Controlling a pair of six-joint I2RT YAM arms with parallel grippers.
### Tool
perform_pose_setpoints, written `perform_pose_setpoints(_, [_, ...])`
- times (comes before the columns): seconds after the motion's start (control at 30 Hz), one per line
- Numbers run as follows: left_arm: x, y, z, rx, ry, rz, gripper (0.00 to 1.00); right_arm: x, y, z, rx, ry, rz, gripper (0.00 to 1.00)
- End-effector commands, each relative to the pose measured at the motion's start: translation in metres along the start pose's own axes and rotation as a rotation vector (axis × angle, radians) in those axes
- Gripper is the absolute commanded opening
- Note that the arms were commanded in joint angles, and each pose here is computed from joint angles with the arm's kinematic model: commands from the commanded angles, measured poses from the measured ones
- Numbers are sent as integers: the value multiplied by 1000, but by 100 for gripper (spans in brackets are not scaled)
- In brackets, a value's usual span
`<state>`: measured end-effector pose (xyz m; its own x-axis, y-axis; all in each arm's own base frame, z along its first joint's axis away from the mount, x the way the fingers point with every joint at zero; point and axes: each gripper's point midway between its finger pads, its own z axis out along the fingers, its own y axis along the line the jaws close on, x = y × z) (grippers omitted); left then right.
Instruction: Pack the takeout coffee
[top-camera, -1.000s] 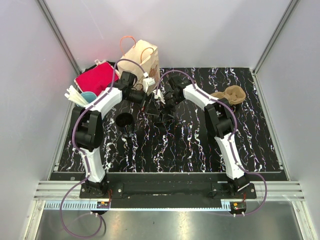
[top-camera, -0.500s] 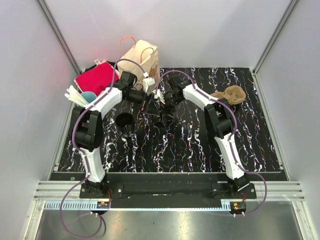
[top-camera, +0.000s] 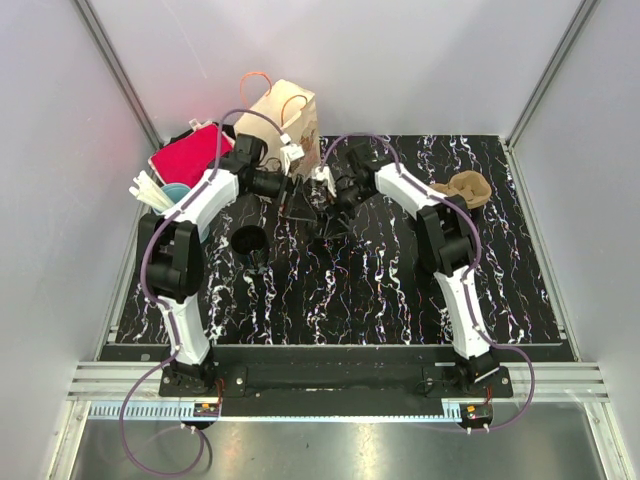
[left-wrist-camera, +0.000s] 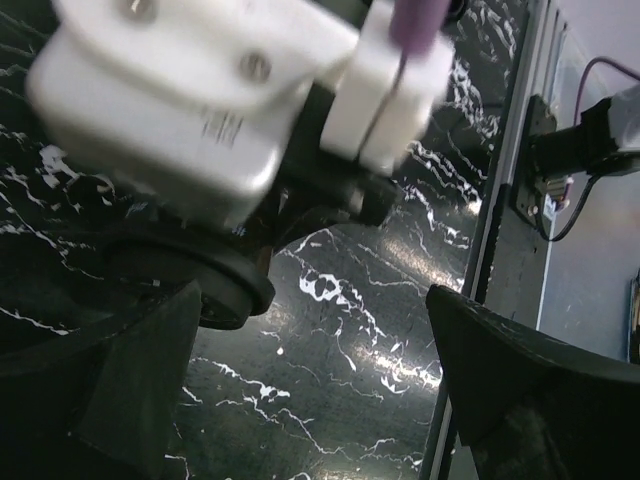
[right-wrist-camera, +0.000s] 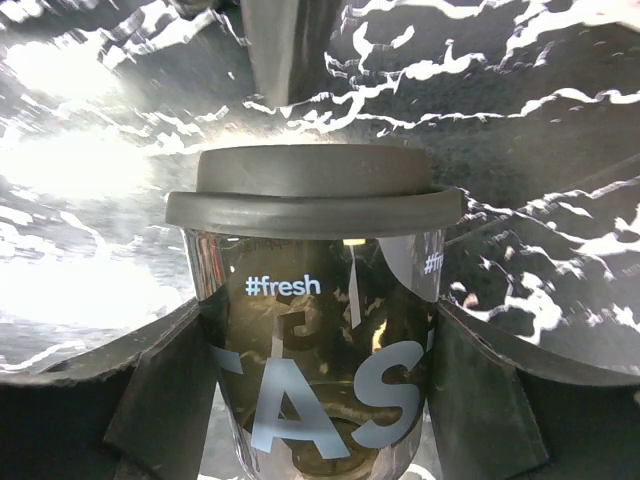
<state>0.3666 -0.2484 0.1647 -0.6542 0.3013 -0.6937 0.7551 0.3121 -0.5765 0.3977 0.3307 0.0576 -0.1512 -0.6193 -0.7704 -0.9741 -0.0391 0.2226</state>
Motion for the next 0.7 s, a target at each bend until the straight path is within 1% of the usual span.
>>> perform_pose_setpoints(0.0, [-60, -41, -38, 50, -139, 142, 99, -64, 17, -56, 1, -179, -4, 74])
perform_pose_setpoints(0.03, [-65, -47, -41, 66, -152, 149, 99, -62, 17, -62, -1, -193, 16, 74])
perform_pose_setpoints(0.1, [-75, -56, -49, 73, -178, 164, 99, -72, 26, -76, -19, -241, 16, 73])
perform_pose_setpoints(0.13, [-77, -60, -51, 91, -186, 167, 99, -71, 31, -79, -32, -255, 27, 74])
perform_pose_setpoints(0.17, [-78, -63, -52, 99, -190, 167, 99, -77, 37, -93, -42, -297, 30, 74])
perform_pose_setpoints(0.2, [-79, -65, -52, 107, -197, 163, 99, -78, 41, -98, -52, -315, 34, 73])
perform_pose_setpoints(0.23, [-79, -66, -52, 120, -201, 158, 99, -75, 45, -102, -64, -330, 53, 73])
perform_pose_setpoints(0.27, [-78, -66, -51, 126, -203, 152, 99, -82, 53, -116, -76, -371, 47, 74])
perform_pose_setpoints(0.33, [-78, -64, -48, 142, -211, 129, 99, -78, 63, -124, -93, -401, 49, 73])
perform_pose_setpoints(0.37, [-78, -63, -46, 149, -213, 120, 99, -85, 75, -134, -107, -427, 33, 74])
perform_pose_setpoints(0.4, [-79, -59, -43, 154, -222, 93, 99, -84, 80, -139, -105, -435, 28, 74])
perform_pose_setpoints(0.43, [-80, -57, -41, 162, -227, 83, 99, -82, 86, -140, -101, -438, -24, 74])
perform_pose_setpoints(0.47, [-83, -56, -40, 165, -237, 93, 99, -85, 101, -147, -108, -438, -29, 75])
perform_pose_setpoints(0.5, [-84, -54, -36, 172, -232, 67, 99, -81, 108, -147, -116, -435, -27, 75])
perform_pose_setpoints(0.57, [-87, -56, -33, 179, -231, 72, 99, -86, 121, -153, -108, -442, -71, 75])
perform_pose_setpoints(0.67, [-93, -64, -27, 184, -228, 97, 99, -88, 132, -157, -110, -451, -84, 75])
